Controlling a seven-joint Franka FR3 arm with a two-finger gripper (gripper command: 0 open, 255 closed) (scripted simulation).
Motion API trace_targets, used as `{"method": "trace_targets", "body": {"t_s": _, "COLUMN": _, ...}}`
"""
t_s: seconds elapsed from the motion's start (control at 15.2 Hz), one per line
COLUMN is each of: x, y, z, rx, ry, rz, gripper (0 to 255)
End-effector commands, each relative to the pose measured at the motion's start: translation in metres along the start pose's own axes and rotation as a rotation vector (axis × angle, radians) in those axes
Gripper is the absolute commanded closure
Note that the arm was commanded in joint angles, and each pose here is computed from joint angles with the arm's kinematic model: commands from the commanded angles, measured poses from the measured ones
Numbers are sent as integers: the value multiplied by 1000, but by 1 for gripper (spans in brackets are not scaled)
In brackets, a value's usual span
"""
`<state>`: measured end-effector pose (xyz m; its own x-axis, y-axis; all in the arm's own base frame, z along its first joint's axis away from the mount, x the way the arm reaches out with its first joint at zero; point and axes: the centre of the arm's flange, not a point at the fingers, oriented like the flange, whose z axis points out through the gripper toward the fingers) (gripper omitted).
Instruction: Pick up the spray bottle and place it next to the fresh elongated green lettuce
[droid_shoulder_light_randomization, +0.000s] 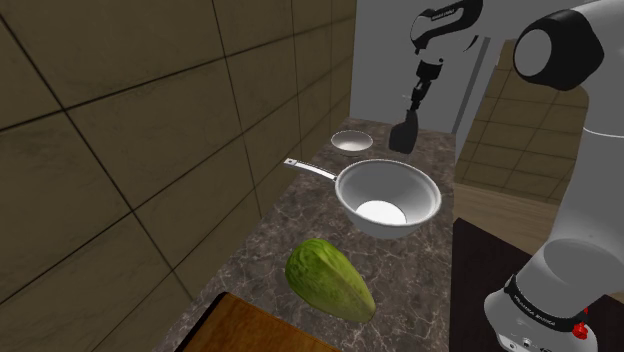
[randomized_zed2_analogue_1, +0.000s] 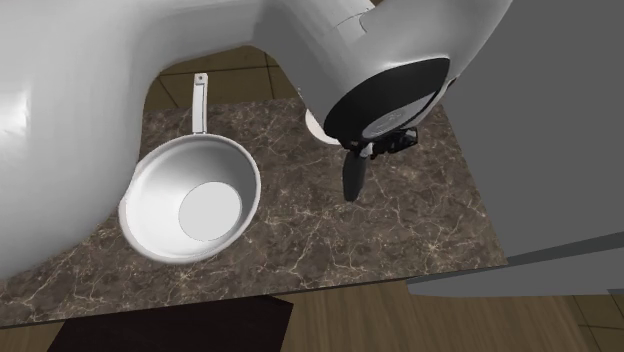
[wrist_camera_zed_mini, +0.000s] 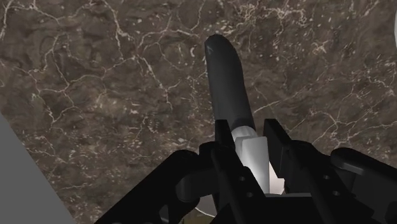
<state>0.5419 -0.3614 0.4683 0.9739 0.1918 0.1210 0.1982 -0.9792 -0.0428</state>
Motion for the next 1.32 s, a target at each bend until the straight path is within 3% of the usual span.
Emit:
{"method": "trace_targets", "body": {"t_s": 0.0, "x": 2, "y": -1, "z": -12, "rx": 0, "ry": 0, "rz": 0, "gripper": 255}}
{"method": "trace_targets", "body": {"t_s": 1.25, "x": 14, "y": -5, "z": -111, "rx": 0, "ry": 0, "rz": 0, "gripper": 255}}
